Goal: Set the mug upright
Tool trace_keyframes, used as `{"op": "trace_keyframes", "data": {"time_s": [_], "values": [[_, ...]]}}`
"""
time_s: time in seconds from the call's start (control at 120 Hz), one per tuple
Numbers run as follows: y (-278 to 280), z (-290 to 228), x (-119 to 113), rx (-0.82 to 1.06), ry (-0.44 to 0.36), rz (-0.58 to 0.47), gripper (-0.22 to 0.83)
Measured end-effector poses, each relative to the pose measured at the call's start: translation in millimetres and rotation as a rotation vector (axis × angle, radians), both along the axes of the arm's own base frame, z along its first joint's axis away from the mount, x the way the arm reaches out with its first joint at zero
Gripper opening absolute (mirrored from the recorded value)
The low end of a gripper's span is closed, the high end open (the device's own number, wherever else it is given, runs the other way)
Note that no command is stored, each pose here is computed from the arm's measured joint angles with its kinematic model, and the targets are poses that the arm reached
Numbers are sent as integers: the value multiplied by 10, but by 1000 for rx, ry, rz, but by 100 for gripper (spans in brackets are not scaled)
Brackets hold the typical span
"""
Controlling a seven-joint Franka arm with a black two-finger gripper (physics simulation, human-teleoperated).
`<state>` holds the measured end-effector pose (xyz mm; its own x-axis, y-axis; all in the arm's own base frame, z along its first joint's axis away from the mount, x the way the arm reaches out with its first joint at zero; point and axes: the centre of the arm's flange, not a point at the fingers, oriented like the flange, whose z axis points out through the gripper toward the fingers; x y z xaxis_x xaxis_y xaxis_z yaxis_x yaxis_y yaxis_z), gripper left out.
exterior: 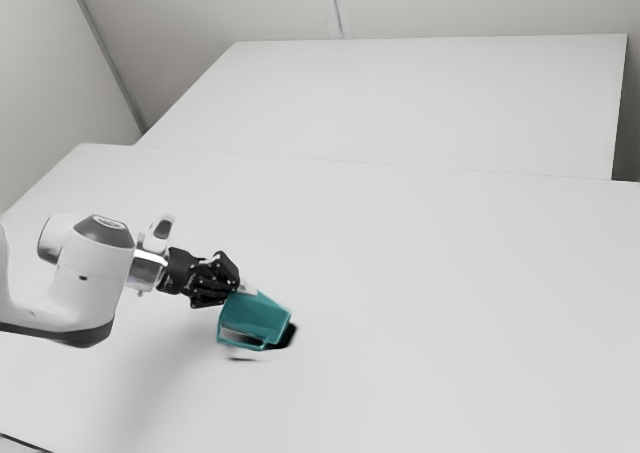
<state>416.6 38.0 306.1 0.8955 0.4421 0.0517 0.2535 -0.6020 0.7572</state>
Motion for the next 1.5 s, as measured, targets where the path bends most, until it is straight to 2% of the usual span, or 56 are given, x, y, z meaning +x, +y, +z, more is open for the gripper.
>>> {"op": "trace_keyframes", "data": {"time_s": [0.375, 0.575, 0.725, 0.967, 1.108, 1.217, 1.35, 1.5], "values": [[-55, 326, 32, 3, -83, -21, -16], [-120, 603, 59, 75, -115, -97, -16], [-96, 880, 177, 172, -125, -166, -16], [-62, 1078, 432, 343, -61, -261, -17], [-172, 1105, 739, 437, -18, -317, -17], [-316, 1249, 1061, 527, -6, -372, -17], [-521, 1117, 1293, 621, 52, -433, -17], [-718, 1043, 1347, 741, 96, -485, -17]]}}
